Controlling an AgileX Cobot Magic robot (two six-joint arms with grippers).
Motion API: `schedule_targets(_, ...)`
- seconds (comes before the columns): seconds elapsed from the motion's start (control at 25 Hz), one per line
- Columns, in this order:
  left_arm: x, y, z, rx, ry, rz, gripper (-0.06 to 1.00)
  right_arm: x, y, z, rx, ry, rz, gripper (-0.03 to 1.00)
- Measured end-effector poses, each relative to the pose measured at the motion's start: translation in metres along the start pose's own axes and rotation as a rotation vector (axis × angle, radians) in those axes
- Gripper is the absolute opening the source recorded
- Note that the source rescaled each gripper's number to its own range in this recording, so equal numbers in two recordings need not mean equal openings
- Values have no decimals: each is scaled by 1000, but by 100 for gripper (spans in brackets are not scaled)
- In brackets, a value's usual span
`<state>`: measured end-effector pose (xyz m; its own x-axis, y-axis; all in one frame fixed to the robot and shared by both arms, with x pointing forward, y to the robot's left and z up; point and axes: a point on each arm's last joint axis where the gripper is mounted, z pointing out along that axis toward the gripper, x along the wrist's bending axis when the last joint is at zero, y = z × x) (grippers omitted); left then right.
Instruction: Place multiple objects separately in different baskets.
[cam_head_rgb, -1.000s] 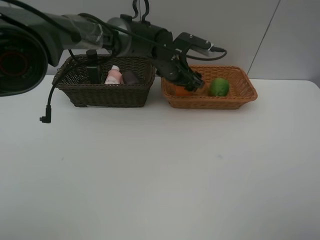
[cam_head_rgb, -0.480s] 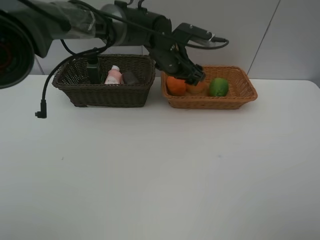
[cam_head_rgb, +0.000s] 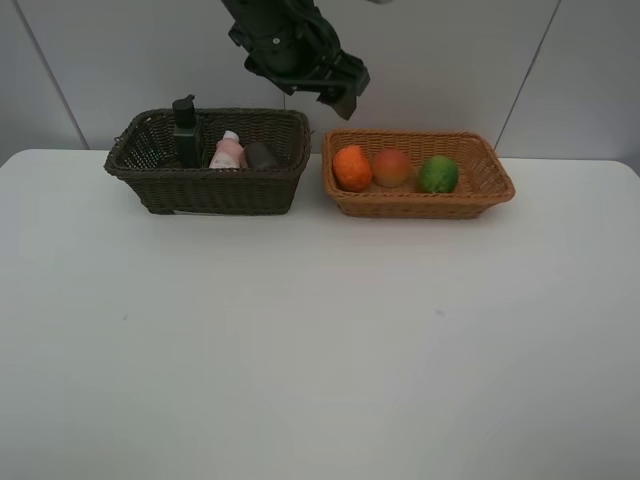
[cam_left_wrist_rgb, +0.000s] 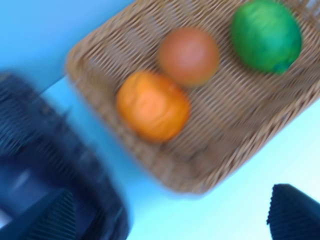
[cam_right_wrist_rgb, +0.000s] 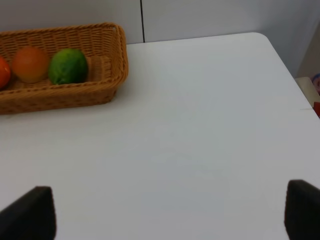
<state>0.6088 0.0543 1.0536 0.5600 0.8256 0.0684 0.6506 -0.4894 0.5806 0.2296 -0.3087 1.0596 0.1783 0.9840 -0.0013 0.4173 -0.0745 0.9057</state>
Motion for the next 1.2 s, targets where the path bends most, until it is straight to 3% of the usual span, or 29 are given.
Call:
schedule_targets(0.32, 70, -85, -79, 76, 113, -213, 100, 0, 0, 0, 0, 0, 0, 97)
schedule_targets(0.48, 87, -134, -126, 74, 173, -304, 100, 0, 0, 0, 0, 0, 0, 97)
schedule_targets(0.68, 76, -184, -179, -5, 191, -378, 100, 0, 0, 0, 0, 0, 0, 97)
schedule_targets(0.96, 49, -232, -236, -150, 205, -374, 100, 0, 0, 0, 0, 0, 0, 97)
schedule_targets(1.2, 31, -267, -272, -176, 210, -376, 100, 0, 0, 0, 0, 0, 0, 97)
